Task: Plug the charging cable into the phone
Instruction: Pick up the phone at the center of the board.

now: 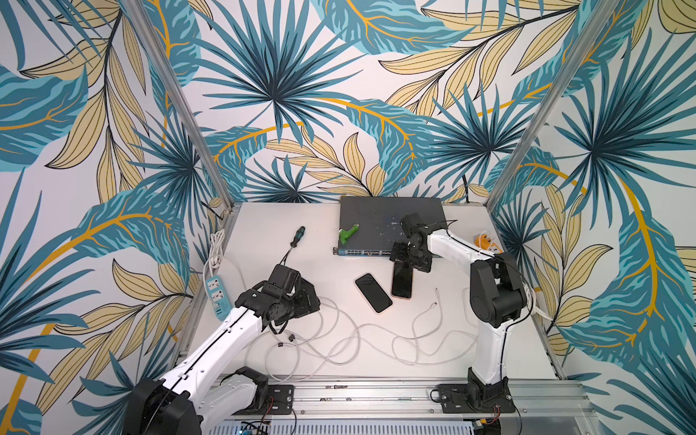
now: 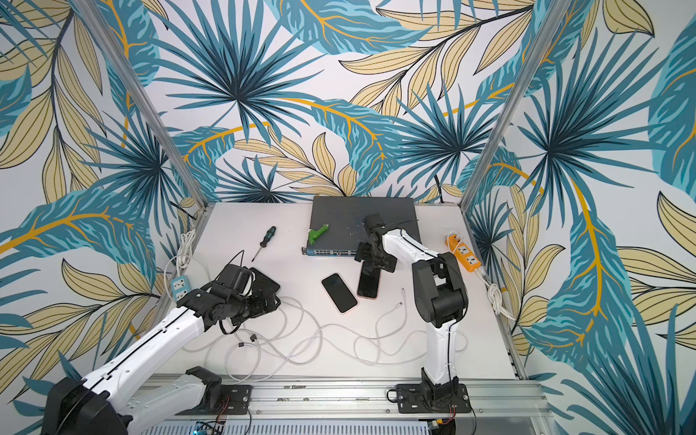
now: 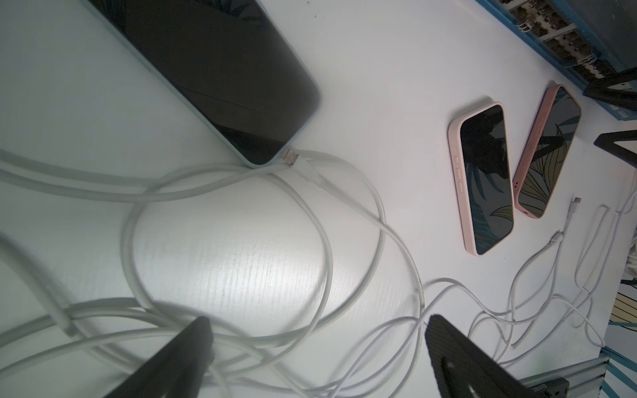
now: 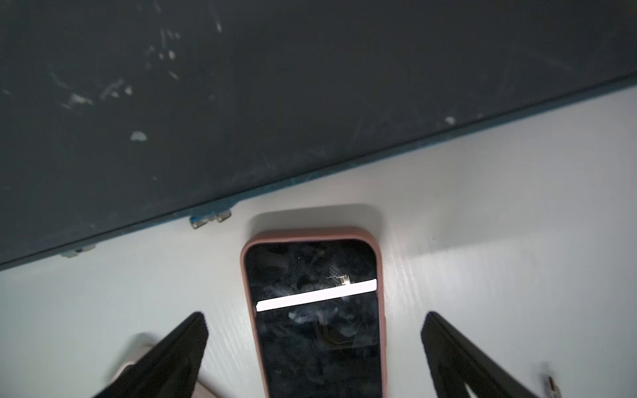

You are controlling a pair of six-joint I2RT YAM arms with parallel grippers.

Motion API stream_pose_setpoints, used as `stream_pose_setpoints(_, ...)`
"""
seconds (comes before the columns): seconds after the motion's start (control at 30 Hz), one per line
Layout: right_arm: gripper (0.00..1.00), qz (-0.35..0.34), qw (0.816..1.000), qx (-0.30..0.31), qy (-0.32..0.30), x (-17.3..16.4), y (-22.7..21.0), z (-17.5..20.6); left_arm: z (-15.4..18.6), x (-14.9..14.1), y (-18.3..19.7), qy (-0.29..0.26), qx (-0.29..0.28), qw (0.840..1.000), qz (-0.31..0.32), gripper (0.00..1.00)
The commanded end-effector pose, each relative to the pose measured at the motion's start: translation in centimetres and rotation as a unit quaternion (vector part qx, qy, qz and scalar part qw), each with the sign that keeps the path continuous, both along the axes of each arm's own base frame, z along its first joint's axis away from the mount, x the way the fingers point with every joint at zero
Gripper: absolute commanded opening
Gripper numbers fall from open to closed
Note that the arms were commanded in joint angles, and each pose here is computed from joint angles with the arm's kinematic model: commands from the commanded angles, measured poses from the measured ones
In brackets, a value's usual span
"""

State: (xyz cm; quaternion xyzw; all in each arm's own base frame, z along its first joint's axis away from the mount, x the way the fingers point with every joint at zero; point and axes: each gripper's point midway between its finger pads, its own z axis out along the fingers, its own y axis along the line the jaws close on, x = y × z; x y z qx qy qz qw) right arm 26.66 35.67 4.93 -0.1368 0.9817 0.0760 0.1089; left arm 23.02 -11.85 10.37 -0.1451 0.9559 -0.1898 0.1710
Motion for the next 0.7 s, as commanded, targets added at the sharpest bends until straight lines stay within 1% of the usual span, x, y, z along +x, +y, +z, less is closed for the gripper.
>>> stream_pose_setpoints(0.0, 1.0, 0.017, 0.999, -0.035, 0.035, -1.5, -0.4, -1.7, -0.5, -0.5, 0.4, 0.006, 0.013, 1.0, -0.002, 1.0)
stream_pose_setpoints(0.2, 1.0, 0.027, 0.995, -0.076, 0.061, -3.0, -1.3, -3.3, -0.7, -0.5, 0.5, 0.008, 0.015, 1.0, -0.002, 1.0)
stream_pose_setpoints(0.37, 1.0, 0.042, 0.99, -0.106, 0.077, -3.7, -2.2, -4.5, -0.6, -0.7, 1.3, 0.009, 0.038, 0.999, 0.001, 1.0)
stream_pose_setpoints(0.47, 0.94, 0.049, 0.988, -0.122, 0.078, -3.5, -2.4, -4.9, -0.4, -0.7, 1.1, 0.011, 0.038, 0.999, -0.006, 1.0)
stream_pose_setpoints(0.53, 0.92, 0.052, 0.987, -0.129, 0.076, -3.4, -2.5, -5.1, -0.4, -0.7, 0.9, 0.011, 0.033, 0.999, -0.009, 1.0)
stream_pose_setpoints(0.67, 0.75, 0.064, 0.989, -0.113, 0.073, -3.1, -1.6, -5.0, -0.3, -0.8, 0.4, 0.011, 0.021, 1.0, -0.019, 1.0)
